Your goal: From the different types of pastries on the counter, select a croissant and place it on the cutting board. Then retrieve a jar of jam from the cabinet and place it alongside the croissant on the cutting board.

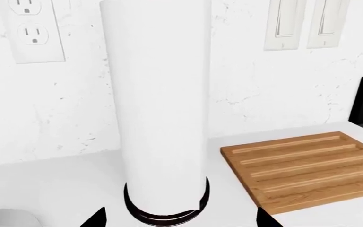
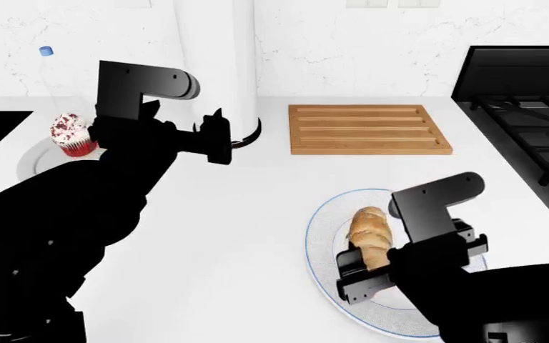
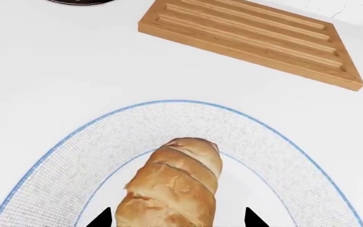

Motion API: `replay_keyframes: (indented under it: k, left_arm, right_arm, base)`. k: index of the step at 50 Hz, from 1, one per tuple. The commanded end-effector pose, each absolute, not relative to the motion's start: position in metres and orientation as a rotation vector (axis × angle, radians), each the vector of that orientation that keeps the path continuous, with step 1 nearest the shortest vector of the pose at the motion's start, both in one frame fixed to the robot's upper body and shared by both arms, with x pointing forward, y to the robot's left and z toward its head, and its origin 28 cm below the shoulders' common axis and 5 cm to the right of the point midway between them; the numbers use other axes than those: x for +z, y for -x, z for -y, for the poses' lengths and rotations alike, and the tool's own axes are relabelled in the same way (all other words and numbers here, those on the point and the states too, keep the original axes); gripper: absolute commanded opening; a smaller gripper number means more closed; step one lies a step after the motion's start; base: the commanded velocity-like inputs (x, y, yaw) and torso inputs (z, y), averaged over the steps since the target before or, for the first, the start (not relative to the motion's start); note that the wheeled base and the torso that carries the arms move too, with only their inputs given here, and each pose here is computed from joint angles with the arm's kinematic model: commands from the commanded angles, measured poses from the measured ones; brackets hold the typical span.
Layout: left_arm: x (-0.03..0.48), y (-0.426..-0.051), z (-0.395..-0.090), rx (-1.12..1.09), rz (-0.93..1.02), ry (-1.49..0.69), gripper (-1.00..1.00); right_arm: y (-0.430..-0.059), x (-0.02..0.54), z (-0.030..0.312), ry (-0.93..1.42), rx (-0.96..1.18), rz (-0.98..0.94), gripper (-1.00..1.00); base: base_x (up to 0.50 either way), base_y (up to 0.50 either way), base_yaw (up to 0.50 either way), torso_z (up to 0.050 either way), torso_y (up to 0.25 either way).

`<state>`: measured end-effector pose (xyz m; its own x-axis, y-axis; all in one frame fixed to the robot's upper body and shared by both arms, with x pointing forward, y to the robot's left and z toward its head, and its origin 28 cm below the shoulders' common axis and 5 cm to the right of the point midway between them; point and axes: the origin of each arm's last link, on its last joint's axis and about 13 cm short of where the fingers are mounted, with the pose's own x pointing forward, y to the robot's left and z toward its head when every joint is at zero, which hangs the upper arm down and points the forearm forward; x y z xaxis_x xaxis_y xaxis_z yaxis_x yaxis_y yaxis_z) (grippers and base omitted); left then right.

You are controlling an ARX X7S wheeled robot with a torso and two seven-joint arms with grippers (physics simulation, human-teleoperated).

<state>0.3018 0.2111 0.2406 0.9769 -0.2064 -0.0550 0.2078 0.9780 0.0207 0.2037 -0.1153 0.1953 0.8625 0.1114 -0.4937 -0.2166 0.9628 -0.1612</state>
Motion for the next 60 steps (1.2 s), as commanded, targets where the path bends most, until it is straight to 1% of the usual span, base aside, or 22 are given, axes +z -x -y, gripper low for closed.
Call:
replay_keyframes:
  k: [1,2,3,22,31,44,55,60]
  left_arm:
    - [0.241,-0.301,-0.210,-0.213,-0.050,-0.030,1.00]
    - [0.242,-0.300,-0.210,-0.213,-0.049,-0.030,1.00]
    - [0.242,-0.300,-0.211,-0.214,-0.047,-0.029,1.00]
    - [0.246,-0.297,-0.212,-0.212,-0.034,-0.031,1.00]
    - [0.249,-0.296,-0.214,-0.206,-0.028,-0.032,1.00]
    - [0.249,-0.296,-0.215,-0.205,-0.032,-0.026,1.00]
    - [0.252,-0.294,-0.219,-0.190,-0.020,-0.001,1.00]
    - [0.252,-0.294,-0.219,-0.194,-0.022,-0.001,1.00]
  right_arm:
    - [-0.207,0.189,0.116,0.219,0.164,-0.530,1.00]
    - [-0.207,0.188,0.116,0.222,0.163,-0.533,1.00]
    - [-0.207,0.187,0.115,0.228,0.160,-0.540,-1.00]
    - [-0.205,0.190,0.113,0.249,0.178,-0.539,-1.00]
    - [-0.191,0.218,0.112,0.269,0.177,-0.445,-1.00]
    - [-0.182,0.254,0.113,0.306,0.138,-0.290,-1.00]
    - [-0.215,0.263,0.118,0.305,0.123,-0.254,-1.00]
    - [-0.242,0.265,0.122,0.298,0.113,-0.274,-1.00]
  base:
    - [0.00,0.00,0.00,0.000,0.000]
    - [0.00,0.00,0.00,0.000,0.000]
    - [0.00,0.00,0.00,0.000,0.000]
    - [0.00,0.00,0.00,0.000,0.000]
    - [0.00,0.00,0.00,0.000,0.000]
    - [0.00,0.00,0.00,0.000,0.000]
    - [0.00,0.00,0.00,0.000,0.000]
    - [0.00,0.00,0.00,0.000,0.000]
